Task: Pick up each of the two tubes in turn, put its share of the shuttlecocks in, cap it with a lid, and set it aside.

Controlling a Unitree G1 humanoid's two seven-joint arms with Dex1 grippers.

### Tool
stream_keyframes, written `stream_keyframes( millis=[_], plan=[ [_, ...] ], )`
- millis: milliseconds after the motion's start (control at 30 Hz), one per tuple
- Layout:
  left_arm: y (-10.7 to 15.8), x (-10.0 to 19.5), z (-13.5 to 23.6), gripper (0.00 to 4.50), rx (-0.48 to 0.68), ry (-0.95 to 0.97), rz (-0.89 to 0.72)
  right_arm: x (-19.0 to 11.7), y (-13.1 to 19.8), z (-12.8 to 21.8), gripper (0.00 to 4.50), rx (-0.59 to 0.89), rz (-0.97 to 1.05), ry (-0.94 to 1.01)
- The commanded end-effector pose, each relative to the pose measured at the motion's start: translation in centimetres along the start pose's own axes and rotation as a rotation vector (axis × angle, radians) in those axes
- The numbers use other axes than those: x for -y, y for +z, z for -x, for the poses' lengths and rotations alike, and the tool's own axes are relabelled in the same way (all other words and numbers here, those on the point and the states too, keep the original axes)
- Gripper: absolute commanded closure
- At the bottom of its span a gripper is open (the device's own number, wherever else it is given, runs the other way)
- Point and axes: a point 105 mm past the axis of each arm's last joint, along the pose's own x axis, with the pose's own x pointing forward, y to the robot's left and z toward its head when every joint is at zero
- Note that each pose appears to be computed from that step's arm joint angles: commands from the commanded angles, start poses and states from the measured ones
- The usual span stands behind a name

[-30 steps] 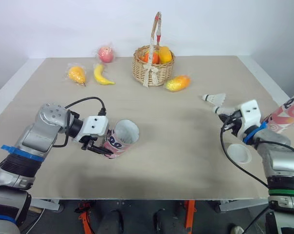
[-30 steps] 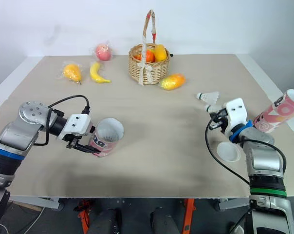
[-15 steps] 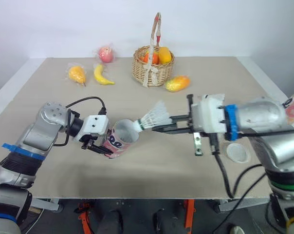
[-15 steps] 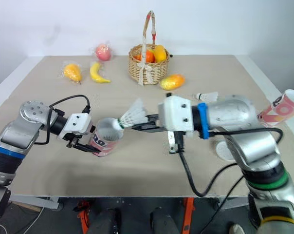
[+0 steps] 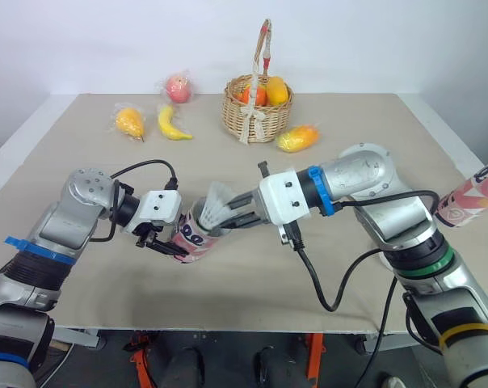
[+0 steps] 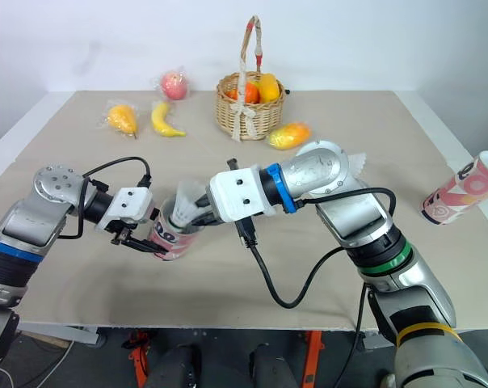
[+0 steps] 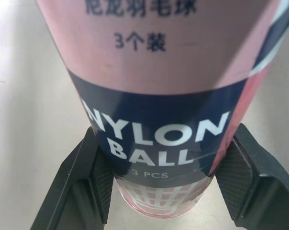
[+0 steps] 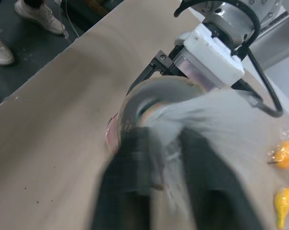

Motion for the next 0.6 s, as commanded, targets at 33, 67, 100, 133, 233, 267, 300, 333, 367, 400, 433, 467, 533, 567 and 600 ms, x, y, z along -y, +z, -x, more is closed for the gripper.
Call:
stream_keyframes(
  millis=[33, 67, 100, 133, 233, 267, 300, 333, 367, 400, 433, 467, 533, 567, 600],
  plan=[
    [-0.8, 1.3, -1.4, 1.83, -0.014, -0.071, 0.035, 0.3, 1.8, 1.0, 1.57, 0.052, 0.019, -0.021],
    [-0.8, 1.3, -1.5, 1.83, -0.013, -0.072, 0.035, 0.4, 1.8, 1.3, 1.15, 0.057, 0.007, -0.029],
    [-0.8, 1.3, -1.5, 1.83, -0.013, -0.074, 0.034, 0.3, 1.7, 1.9, 1.15, 0.050, 0.001, -0.040],
    [-0.8, 1.4, -1.5, 1.83, -0.013, -0.076, 0.033, 0.2, 1.6, 2.2, 1.15, 0.042, -0.001, -0.046],
    [-0.7, 1.4, -1.6, 1.83, -0.008, -0.073, 0.032, 1.0, 0.3, 5.2, 1.15, 0.000, -0.073, -0.216],
    [-0.7, 1.4, -1.6, 1.83, -0.008, -0.073, 0.032, 1.4, -0.1, 6.4, 1.15, -0.007, -0.107, -0.287],
    [-0.7, 1.5, -1.6, 1.83, -0.008, -0.073, 0.033, 1.9, -0.8, 7.7, 1.15, -0.022, -0.149, -0.383],
    [-0.7, 1.5, -1.7, 1.83, -0.009, -0.073, 0.033, 2.5, -2.1, 9.5, 1.15, -0.051, -0.202, -0.508],
    [-0.8, 1.6, -1.7, 1.83, -0.008, -0.073, 0.035, 2.8, -3.5, 11.3, 1.15, -0.084, -0.260, -0.622],
    [-0.8, 1.6, -1.7, 1.83, -0.009, -0.073, 0.036, 3.0, -5.3, 13.6, 1.15, -0.121, -0.332, -0.765],
    [-0.8, 1.6, -1.7, 1.83, -0.009, -0.073, 0.038, 2.9, -6.8, 15.6, 1.15, -0.147, -0.400, -0.885],
    [-0.8, 1.6, -1.7, 1.83, -0.009, -0.073, 0.039, 2.7, -7.8, 17.0, 1.15, -0.161, -0.447, -0.972],
    [-0.9, 1.7, -1.7, 1.83, -0.010, -0.073, 0.039, 2.2, -9.9, 19.2, 1.15, -0.201, -0.529, -1.112],
    [-0.9, 1.7, -1.7, 1.83, -0.010, -0.073, 0.040, 1.6, -11.2, 20.3, 1.15, -0.246, -0.567, -1.177],
    [-0.9, 1.7, -1.7, 1.83, -0.010, -0.073, 0.040, 1.2, -12.1, 20.9, 1.15, -0.280, -0.591, -1.219]
  ],
)
